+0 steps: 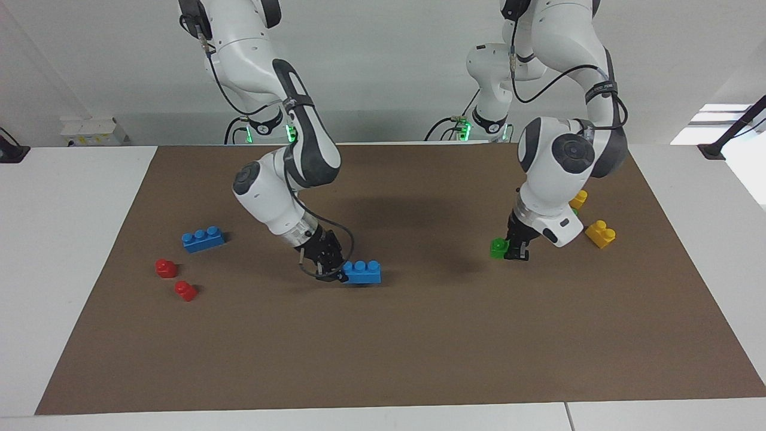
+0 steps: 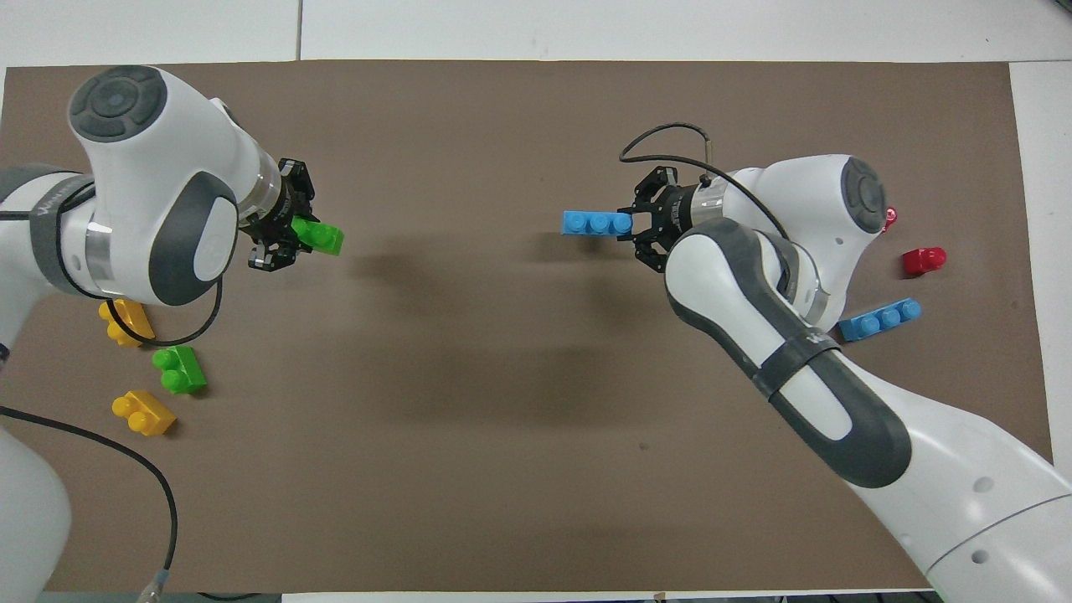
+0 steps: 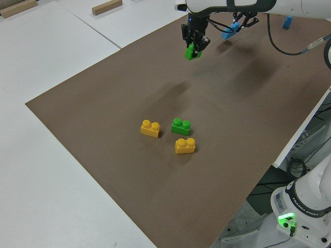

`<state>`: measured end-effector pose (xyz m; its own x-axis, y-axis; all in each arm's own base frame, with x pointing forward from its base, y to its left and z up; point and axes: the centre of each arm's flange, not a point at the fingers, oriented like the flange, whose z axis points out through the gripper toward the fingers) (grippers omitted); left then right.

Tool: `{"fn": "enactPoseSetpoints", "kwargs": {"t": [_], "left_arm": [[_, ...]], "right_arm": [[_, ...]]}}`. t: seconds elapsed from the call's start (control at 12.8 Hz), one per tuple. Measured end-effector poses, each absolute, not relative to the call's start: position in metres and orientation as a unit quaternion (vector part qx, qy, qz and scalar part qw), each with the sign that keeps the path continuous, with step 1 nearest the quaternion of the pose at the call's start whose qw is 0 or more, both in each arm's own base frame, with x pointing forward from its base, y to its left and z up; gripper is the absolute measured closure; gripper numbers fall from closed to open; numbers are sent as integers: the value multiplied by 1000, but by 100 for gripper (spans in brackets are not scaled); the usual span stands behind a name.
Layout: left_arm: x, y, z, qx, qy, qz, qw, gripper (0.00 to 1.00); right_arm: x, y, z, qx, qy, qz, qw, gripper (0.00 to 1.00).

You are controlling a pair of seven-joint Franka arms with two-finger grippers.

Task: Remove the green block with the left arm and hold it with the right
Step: 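Carry the green block toward the yellow blocks while the right gripper carries blue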

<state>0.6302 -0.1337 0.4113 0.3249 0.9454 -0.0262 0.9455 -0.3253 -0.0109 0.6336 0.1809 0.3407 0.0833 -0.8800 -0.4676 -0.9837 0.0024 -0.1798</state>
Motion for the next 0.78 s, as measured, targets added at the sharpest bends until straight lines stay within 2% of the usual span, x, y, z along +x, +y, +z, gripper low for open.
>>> {"fn": "enactPoseSetpoints", "kwargs": {"t": [0.39, 0.78], "left_arm": [[634, -46, 390, 868, 497, -3, 19, 65], [632, 26, 378, 904, 427, 3, 21, 65]], "right_arm": [[650, 51, 402, -712, 646, 143, 234, 66], [637, -67, 387, -718, 654, 144, 191, 66]]}}
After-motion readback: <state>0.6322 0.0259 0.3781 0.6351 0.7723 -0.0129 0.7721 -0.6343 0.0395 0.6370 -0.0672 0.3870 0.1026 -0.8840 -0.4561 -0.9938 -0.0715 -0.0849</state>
